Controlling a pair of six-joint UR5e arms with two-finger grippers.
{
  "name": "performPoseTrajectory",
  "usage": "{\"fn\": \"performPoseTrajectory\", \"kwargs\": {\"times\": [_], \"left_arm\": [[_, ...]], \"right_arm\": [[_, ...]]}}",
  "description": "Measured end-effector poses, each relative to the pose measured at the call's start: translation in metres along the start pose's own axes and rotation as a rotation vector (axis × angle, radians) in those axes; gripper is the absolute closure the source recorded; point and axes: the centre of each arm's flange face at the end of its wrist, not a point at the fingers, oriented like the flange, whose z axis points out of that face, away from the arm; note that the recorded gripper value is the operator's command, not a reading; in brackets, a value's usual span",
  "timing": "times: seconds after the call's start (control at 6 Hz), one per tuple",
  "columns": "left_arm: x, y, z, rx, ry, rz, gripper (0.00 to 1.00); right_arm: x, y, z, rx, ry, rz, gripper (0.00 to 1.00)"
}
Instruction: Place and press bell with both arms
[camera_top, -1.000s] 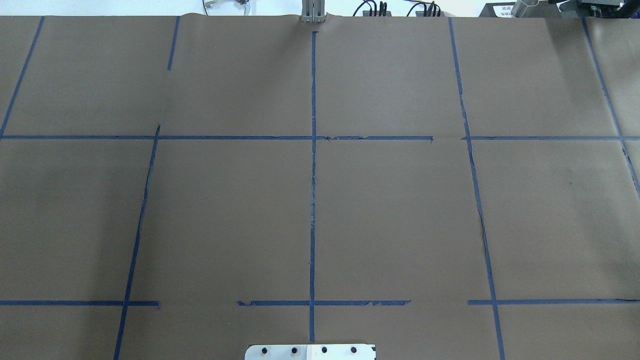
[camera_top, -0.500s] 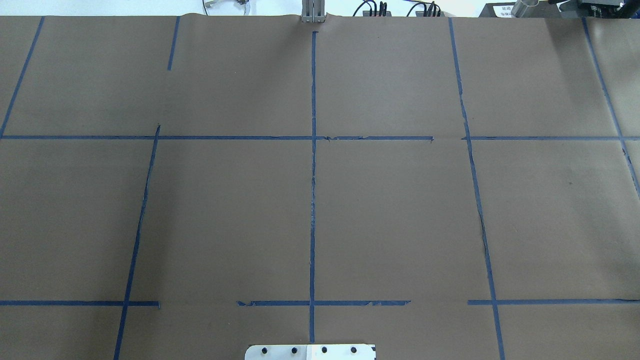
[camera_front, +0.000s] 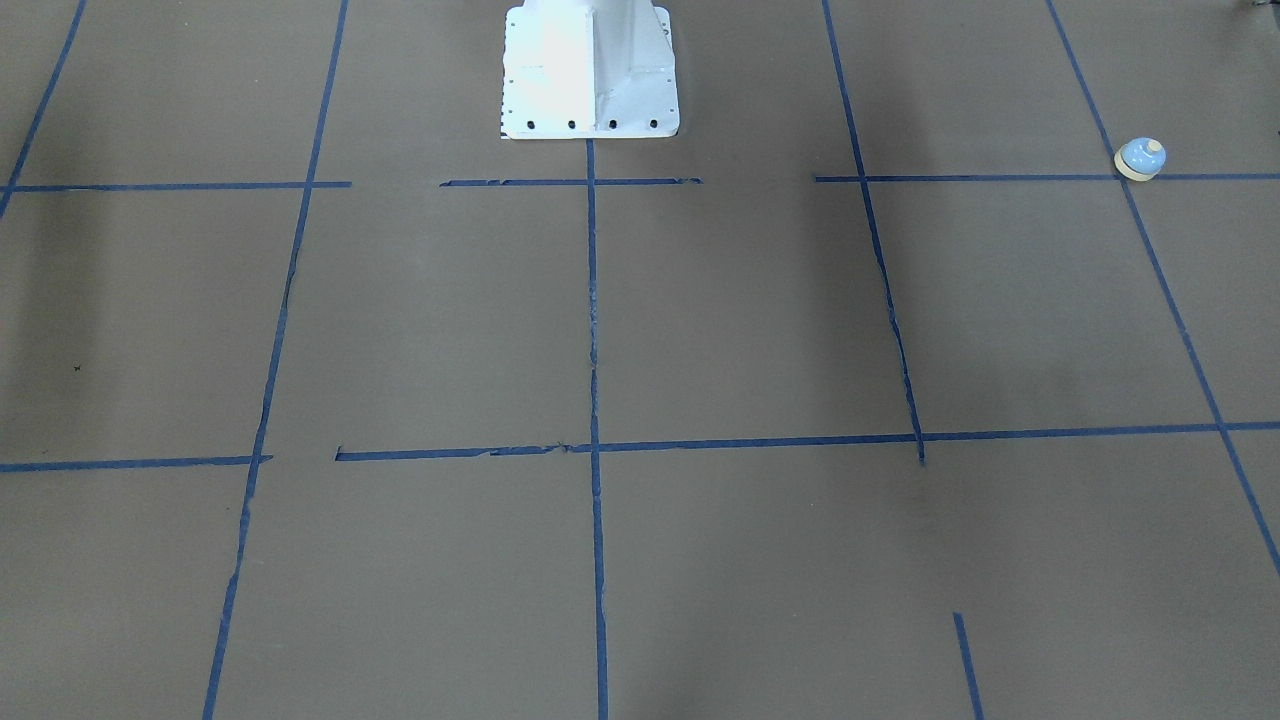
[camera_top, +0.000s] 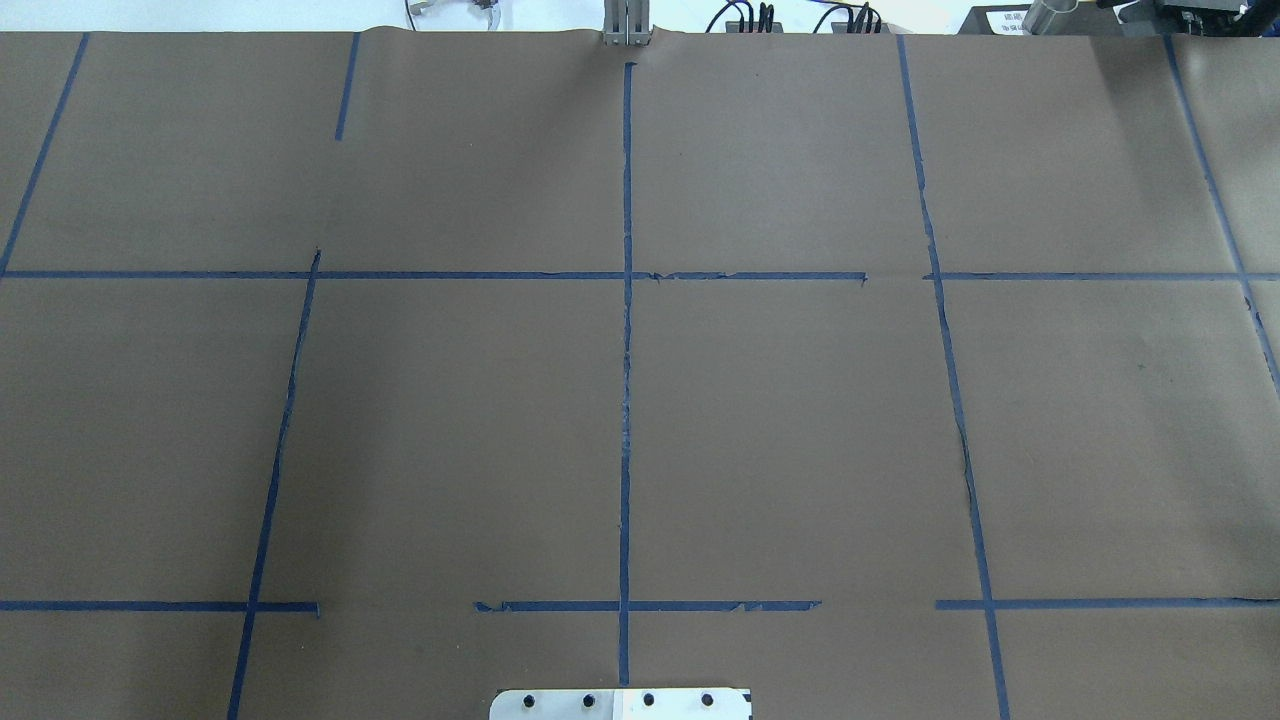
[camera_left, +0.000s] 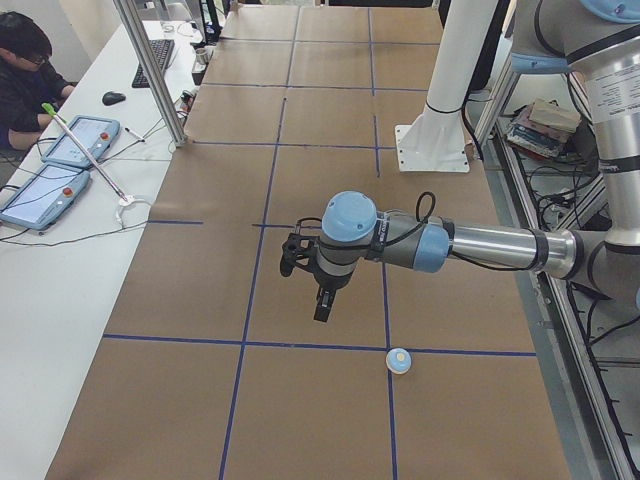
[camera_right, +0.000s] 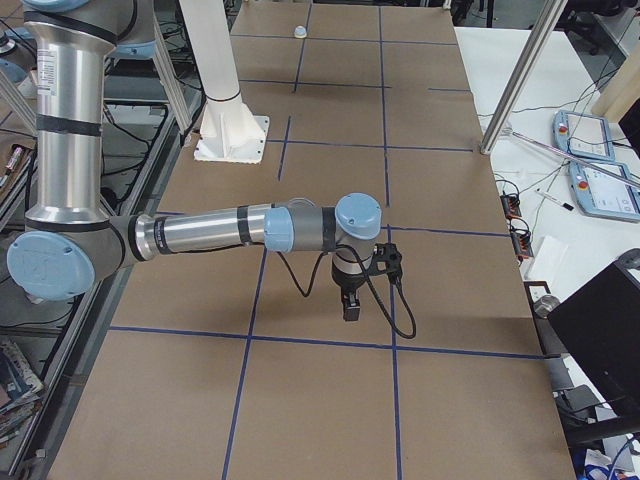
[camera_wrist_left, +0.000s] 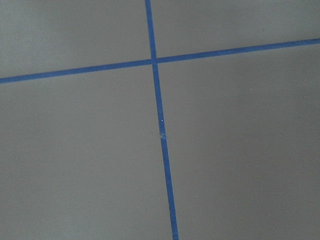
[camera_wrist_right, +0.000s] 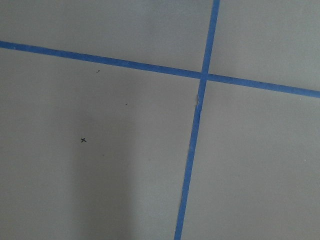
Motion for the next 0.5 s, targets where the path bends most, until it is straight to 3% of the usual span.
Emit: {"fn": "performPoseTrajectory", "kwargs": {"times": [0.5], "left_arm": [[0.019,0.053,0.062,-0.099,-0.036,-0.040,0.00]], "right_arm": [[-0.001,0.000,0.000,0.019,-0.002,-0.019,0.00]]}}
